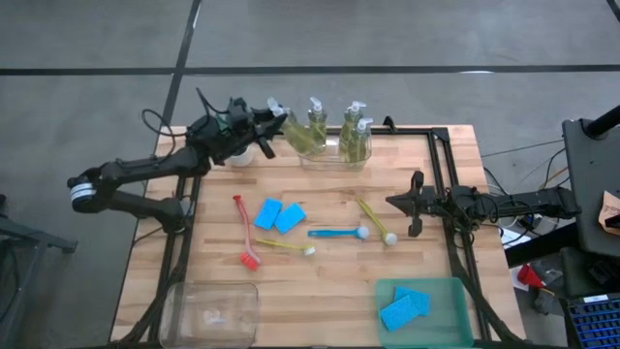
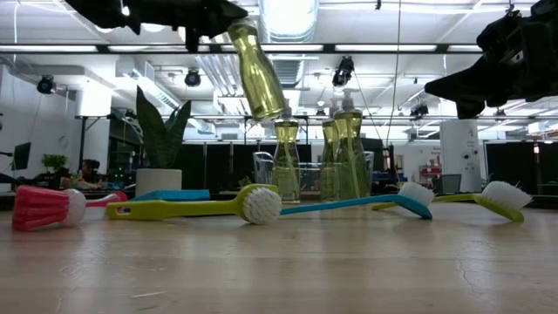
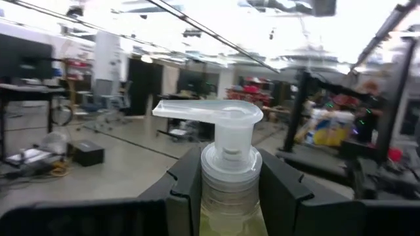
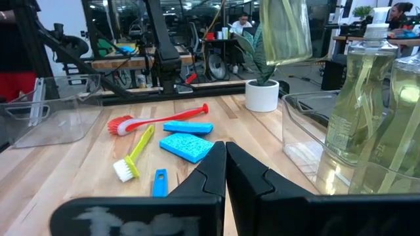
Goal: Pick & Place Kitchen Sink Supplies
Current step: Put the liquid detergent into the top transparent bin
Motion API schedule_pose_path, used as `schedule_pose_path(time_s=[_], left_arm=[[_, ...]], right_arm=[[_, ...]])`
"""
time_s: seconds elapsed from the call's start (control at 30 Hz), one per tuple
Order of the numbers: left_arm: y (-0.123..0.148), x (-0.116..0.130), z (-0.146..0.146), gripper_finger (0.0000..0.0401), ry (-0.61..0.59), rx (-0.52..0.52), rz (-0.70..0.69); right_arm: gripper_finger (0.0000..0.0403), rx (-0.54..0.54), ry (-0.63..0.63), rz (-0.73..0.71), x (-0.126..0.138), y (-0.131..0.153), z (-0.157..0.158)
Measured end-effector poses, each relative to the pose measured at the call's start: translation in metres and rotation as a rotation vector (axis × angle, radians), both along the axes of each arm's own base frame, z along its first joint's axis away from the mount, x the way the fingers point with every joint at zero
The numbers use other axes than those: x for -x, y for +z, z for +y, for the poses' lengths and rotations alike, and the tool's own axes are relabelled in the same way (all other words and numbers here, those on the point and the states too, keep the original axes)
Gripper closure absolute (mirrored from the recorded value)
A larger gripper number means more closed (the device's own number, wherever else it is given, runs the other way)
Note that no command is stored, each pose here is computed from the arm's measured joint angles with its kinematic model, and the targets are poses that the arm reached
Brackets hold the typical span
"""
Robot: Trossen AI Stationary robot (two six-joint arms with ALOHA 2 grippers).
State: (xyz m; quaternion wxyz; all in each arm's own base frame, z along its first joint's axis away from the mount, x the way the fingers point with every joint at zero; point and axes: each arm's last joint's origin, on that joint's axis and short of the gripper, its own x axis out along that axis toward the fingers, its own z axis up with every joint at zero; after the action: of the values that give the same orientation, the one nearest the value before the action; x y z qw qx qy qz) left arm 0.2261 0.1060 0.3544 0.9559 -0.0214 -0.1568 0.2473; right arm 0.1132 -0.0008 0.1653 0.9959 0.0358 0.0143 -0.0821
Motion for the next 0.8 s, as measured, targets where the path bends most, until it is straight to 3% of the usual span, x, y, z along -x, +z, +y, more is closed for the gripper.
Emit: schedule_pose_path(time_s=[0.17,0.8], left_arm=[[-0.01,-0.021,0.004,0.0298,-0.013,0.005,0.064],[-0.037,-0.093,0.027,0.0298,0.16,-0.011,0.219]], right_arm=[[0.0394,0.0,0.0,0.0,0.0,0.0,0.0],[0.0394,0.0,0.0,0.001,0.0,0.0,0.0]])
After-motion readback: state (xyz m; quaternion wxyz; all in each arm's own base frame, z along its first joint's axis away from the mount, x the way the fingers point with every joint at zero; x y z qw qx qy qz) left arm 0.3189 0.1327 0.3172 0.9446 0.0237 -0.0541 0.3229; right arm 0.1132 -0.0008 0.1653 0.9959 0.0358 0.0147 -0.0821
